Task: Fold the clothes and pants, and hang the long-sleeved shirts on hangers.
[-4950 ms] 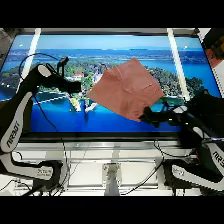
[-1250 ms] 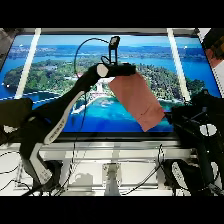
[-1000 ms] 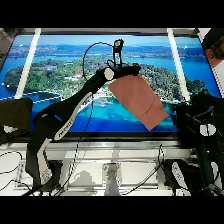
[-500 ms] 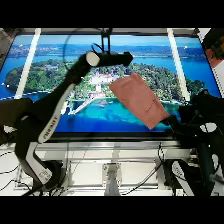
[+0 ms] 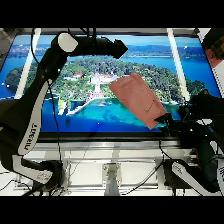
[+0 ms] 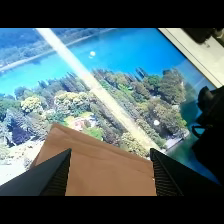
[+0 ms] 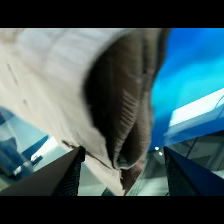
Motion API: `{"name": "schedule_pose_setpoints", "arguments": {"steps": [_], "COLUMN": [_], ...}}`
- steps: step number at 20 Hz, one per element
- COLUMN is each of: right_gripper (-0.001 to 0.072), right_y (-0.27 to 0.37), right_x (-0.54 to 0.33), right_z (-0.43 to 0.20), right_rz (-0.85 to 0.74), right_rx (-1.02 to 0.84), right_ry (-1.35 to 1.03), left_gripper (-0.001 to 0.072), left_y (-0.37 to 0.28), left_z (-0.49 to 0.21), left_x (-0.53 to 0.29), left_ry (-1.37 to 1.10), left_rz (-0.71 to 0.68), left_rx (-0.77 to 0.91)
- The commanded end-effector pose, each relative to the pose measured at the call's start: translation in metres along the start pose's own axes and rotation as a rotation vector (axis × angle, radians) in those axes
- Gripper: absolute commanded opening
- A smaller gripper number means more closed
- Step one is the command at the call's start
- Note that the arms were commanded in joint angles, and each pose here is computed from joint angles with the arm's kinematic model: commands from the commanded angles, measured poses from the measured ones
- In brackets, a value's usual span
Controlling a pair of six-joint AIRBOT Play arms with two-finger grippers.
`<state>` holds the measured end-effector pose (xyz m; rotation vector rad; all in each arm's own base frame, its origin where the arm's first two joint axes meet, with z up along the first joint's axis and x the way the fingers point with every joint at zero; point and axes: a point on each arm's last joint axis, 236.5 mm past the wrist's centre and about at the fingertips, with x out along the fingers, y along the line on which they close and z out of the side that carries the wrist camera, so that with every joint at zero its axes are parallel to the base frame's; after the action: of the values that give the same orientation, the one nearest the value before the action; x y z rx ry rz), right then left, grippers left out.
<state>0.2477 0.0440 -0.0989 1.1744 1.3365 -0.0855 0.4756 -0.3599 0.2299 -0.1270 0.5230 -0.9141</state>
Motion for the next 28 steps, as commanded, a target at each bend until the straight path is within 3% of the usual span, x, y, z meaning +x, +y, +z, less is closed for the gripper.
{"name": "schedule_pose_setpoints", "arguments": {"steps": [1, 8, 9, 10, 12, 13, 14, 18, 21, 24, 28], "right_gripper": [0.0555, 0.0550, 0.0505, 0.0387, 0.0224, 0.0082, 0.0013, 0.0007, 0.0006, 0.0004, 0.0004], "right_y": [-0.008, 0.002, 0.005, 0.006, 0.007, 0.007, 0.006, 0.022, 0.078, 0.127, 0.139], "right_x": [0.001, 0.030, 0.034, 0.036, 0.036, 0.035, 0.035, 0.026, -0.010, -0.067, -0.182], "right_z": [0.018, 0.024, 0.025, 0.026, 0.031, 0.034, 0.037, 0.042, 0.058, 0.101, 0.169], "right_rz": [-0.028, 0.024, 0.027, 0.027, 0.028, 0.026, 0.023, 0.052, 0.143, 0.194, 0.204], "right_rx": [0.026, 0.040, 0.046, 0.042, 0.045, 0.045, 0.046, 0.010, -0.119, -0.179, -0.145], "right_ry": [-0.066, -0.057, -0.061, -0.072, -0.095, -0.107, -0.120, -0.137, -0.191, -0.332, -0.568], "left_gripper": [0.0562, 0.0562, 0.0562, 0.0562, 0.0562, 0.0561, 0.0561, 0.0561, 0.0561, 0.0561, 0.0561], "left_y": [-0.004, -0.011, -0.012, -0.013, -0.014, -0.014, -0.014, -0.015, -0.015, -0.016, -0.015], "left_z": [0.004, 0.001, -0.002, -0.004, -0.007, -0.007, -0.007, -0.007, -0.007, -0.006, -0.005], "left_x": [-0.007, -0.005, -0.005, -0.005, -0.005, -0.005, -0.005, -0.005, -0.005, -0.005, -0.005], "left_ry": [-0.003, 0.008, 0.018, 0.027, 0.039, 0.039, 0.039, 0.041, 0.041, 0.037, 0.033], "left_rz": [-0.005, -0.020, -0.024, -0.028, -0.032, -0.032, -0.033, -0.034, -0.034, -0.041, -0.039], "left_rx": [0.018, 0.020, 0.020, 0.020, 0.020, 0.020, 0.019, 0.012, 0.012, 0.005, 0.005]}}
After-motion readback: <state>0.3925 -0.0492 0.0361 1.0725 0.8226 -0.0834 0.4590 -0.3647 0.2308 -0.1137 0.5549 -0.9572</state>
